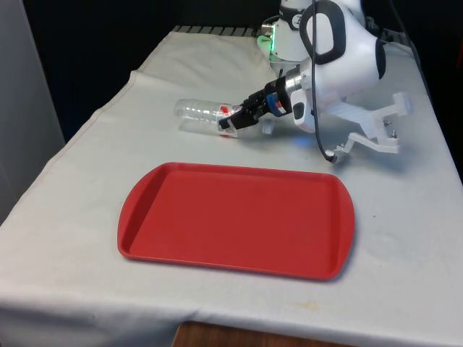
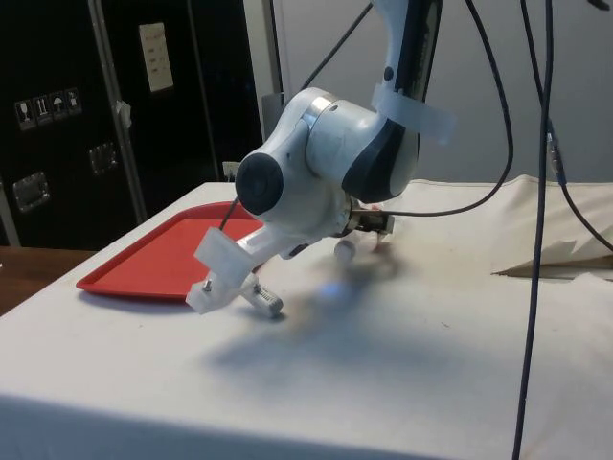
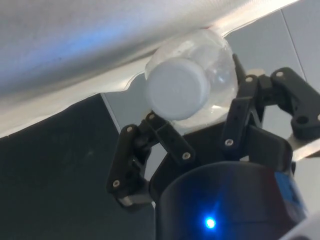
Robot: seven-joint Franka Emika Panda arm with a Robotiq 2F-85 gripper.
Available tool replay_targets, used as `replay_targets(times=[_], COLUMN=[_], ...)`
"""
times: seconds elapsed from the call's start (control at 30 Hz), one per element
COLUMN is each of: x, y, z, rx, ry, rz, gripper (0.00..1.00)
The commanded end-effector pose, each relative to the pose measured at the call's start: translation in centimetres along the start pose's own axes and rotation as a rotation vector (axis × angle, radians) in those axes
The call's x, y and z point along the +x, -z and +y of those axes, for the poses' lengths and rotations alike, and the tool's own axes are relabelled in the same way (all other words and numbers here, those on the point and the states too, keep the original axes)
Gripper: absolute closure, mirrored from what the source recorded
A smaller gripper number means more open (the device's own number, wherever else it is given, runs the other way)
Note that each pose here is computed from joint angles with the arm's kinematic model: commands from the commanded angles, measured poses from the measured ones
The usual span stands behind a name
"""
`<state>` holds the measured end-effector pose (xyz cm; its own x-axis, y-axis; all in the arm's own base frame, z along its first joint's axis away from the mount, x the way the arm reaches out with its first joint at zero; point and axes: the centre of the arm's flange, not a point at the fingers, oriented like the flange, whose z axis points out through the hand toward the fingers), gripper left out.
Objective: Place the bottle upright on the tray.
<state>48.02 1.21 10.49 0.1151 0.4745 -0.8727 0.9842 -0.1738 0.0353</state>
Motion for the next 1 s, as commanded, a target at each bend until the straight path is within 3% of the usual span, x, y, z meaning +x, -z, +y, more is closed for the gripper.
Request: replay_targets(times=[0.0,0.17,0.4,0.97], x=[0.08,0.06,-0.05,-0.63], y=[0.04,0.14,0.19,0.44], z=[-0.06,-0.04,0.06,0.37], rx=[0.000,0.000,0.004,0.005], ry=[-0.001,-0.002,-0.004,-0.009], rz=[0.000,-0.006,-0.013,-0.023], gripper=[0.39,0.58,0.66,0.67])
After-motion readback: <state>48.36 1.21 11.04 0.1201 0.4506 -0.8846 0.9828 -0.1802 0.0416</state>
